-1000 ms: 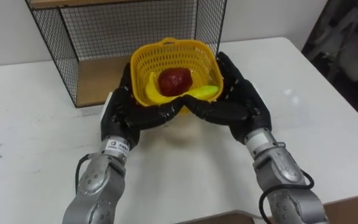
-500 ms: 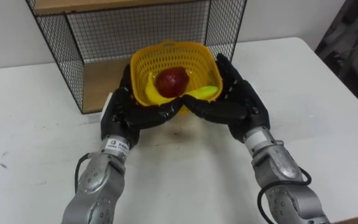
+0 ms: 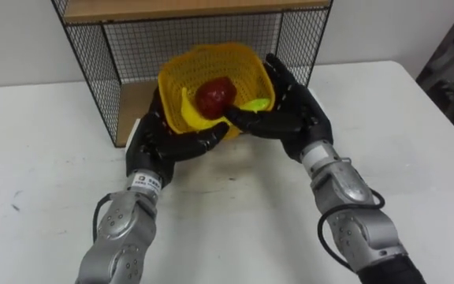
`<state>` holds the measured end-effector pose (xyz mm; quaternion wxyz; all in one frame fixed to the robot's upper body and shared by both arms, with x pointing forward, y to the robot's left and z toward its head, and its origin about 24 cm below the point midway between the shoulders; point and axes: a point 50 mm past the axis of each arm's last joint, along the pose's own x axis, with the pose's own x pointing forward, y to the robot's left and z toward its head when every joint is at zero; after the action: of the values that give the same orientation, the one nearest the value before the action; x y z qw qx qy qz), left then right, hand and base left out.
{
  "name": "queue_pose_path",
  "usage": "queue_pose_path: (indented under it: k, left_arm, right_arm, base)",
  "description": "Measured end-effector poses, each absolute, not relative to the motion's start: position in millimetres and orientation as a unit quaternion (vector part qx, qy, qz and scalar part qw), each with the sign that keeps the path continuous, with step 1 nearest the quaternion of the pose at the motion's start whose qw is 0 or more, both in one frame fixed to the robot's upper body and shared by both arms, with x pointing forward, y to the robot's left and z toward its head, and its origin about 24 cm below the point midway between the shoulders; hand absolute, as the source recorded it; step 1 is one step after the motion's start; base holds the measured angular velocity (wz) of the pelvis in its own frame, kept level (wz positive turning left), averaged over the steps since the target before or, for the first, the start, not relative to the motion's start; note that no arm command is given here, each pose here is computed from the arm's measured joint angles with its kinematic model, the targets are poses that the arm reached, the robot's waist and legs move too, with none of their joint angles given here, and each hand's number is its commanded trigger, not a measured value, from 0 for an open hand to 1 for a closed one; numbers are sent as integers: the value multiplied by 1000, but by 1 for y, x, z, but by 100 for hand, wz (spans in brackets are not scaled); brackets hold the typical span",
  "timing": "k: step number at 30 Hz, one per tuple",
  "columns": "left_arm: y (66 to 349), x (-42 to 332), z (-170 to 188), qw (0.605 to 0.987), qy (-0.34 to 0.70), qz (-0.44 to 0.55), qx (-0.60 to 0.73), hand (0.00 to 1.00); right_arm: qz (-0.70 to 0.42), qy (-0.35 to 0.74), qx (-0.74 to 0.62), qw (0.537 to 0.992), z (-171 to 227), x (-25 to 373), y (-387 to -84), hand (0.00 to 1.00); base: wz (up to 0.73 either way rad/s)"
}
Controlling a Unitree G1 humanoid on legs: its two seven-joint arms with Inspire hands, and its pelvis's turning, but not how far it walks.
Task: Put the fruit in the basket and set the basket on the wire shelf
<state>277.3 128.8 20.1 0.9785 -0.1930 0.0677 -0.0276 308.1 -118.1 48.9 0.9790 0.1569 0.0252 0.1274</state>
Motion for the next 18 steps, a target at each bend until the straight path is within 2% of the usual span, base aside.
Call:
queue_pose_path:
  k: [11, 18]
  left_arm:
    - [122, 300, 16, 975, 102, -15, -198, 0]
    - [118, 327, 34, 976, 102, -15, -190, 0]
  right_arm:
    - [109, 70, 150, 980, 41, 329, -115, 0]
    - [90, 88, 173, 977, 56, 351, -114, 0]
  base:
    - [0]
    - [5]
